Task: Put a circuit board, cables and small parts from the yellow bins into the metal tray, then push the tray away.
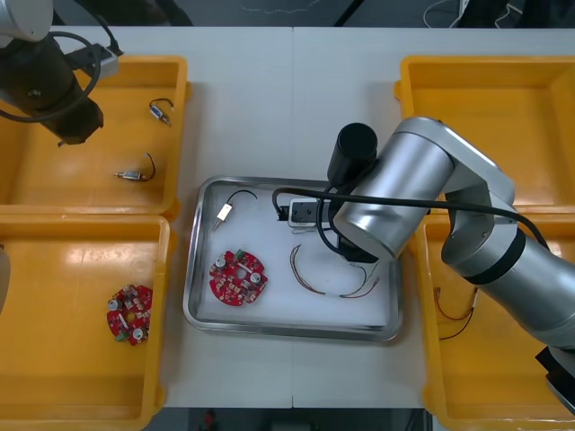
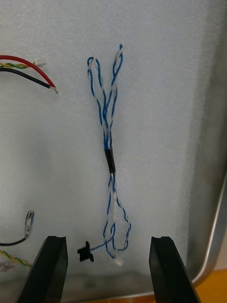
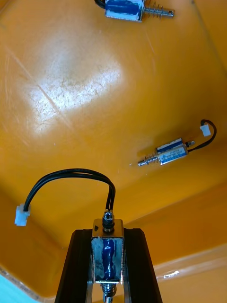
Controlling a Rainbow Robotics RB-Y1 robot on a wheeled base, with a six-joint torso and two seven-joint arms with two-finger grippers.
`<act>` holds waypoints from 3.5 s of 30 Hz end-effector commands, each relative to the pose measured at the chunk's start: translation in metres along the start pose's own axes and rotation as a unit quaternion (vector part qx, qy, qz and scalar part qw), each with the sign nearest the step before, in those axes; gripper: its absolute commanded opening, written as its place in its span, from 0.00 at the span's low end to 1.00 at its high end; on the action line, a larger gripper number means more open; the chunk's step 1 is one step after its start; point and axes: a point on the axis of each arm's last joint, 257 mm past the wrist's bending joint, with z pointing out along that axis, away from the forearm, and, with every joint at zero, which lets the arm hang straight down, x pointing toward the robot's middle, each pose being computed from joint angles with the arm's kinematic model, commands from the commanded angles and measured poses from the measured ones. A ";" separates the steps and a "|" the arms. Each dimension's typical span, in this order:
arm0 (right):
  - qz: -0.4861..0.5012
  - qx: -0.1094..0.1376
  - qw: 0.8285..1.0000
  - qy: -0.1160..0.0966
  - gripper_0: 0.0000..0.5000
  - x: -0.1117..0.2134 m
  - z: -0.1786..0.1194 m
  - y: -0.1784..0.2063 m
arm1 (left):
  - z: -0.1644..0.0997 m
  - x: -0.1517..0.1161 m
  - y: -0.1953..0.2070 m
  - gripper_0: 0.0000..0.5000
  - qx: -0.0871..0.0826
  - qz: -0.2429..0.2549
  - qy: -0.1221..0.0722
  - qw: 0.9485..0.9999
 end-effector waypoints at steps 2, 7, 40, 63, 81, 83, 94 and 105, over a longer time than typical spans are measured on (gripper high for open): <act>0.060 0.004 0.998 -0.024 1.00 0.001 -0.050 -0.018 | -0.020 -0.006 0.005 0.00 -0.020 -0.062 -0.023 0.998; 0.111 0.030 0.991 -0.066 1.00 -0.002 -0.078 -0.046 | -0.025 -0.016 -0.005 0.00 -0.018 -0.087 -0.041 0.995; 0.603 0.099 0.784 -0.106 1.00 0.223 -0.161 -0.101 | -0.064 -0.091 -0.192 0.00 0.065 -0.176 -0.128 0.974; 0.698 0.042 0.715 -0.022 1.00 0.295 -0.114 -0.004 | -0.002 -0.054 -0.301 0.01 0.073 -0.178 -0.022 0.981; 0.702 0.014 0.712 0.001 1.00 0.287 -0.094 0.025 | 0.043 -0.068 -0.314 0.00 0.071 -0.190 -0.043 0.978; 0.701 0.012 0.713 0.001 1.00 0.285 -0.094 0.026 | 0.048 -0.069 -0.315 0.00 0.067 -0.190 -0.047 0.978; 0.700 0.010 0.714 0.004 1.00 0.284 -0.092 0.028 | 0.051 -0.071 -0.317 1.00 0.070 -0.199 -0.053 0.976; 0.677 0.015 0.736 -0.012 1.00 0.269 -0.100 0.023 | 0.009 -0.065 -0.298 1.00 0.063 -0.214 -0.055 0.973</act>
